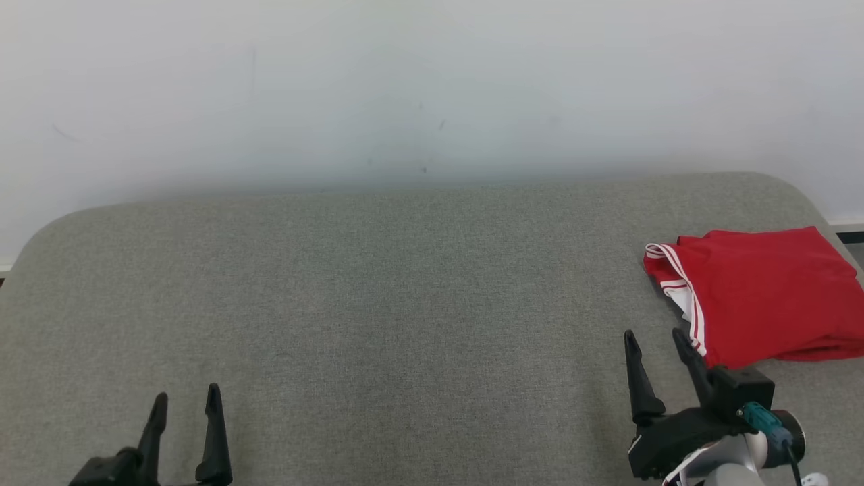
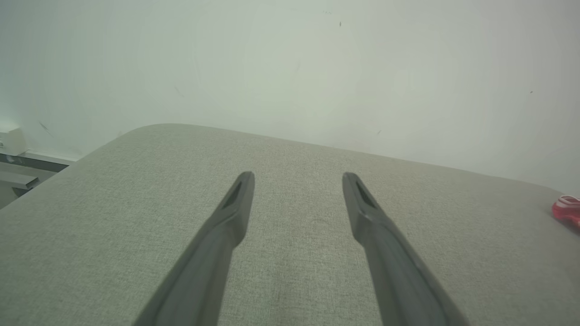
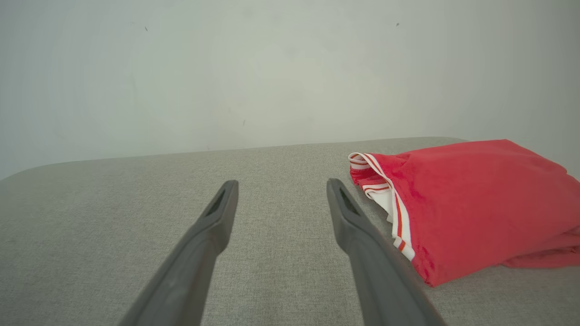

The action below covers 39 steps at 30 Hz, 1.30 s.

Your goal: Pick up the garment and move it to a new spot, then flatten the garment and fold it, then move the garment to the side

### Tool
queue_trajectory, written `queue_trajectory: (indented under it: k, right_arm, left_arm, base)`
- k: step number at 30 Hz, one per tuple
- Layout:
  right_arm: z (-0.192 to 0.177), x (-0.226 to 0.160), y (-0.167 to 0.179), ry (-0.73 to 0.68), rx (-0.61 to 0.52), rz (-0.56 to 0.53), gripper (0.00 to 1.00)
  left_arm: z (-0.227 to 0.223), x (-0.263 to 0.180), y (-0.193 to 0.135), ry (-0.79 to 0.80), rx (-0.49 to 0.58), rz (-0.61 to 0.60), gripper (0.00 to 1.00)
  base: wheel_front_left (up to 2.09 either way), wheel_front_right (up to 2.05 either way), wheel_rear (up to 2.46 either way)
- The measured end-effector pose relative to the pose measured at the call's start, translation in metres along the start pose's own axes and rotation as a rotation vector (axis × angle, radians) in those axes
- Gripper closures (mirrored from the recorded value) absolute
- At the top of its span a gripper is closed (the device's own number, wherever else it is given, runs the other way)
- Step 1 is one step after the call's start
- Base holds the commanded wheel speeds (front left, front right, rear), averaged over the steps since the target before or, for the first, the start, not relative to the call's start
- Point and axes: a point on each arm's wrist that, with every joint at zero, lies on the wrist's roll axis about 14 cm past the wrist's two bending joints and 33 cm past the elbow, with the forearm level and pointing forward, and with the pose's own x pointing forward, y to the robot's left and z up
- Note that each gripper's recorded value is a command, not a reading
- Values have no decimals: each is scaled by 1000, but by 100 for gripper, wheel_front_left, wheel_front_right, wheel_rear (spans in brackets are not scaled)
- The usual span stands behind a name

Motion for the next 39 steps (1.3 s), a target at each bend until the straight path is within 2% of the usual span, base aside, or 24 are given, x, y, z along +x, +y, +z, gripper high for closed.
queue_trajectory:
  k: [2,11,28,39]
  right_arm:
    - [-3,-1,0,10,2,-1,100]
    - [-60,-33,-6,183,49,-37,100]
    - [-43,-26,-18,129,377,-124,100]
    - [-36,-24,-22,102,548,-152,100]
  left_arm:
    - [-3,-1,0,9,-2,1,100]
    - [-43,-22,7,146,-39,37,100]
    - [-44,-17,12,167,-347,110,100]
    - [-41,-12,11,165,-507,123,100]
  base:
    - [0,0,0]
    - [0,0,0]
    - [0,0,0]
    - [0,0,0]
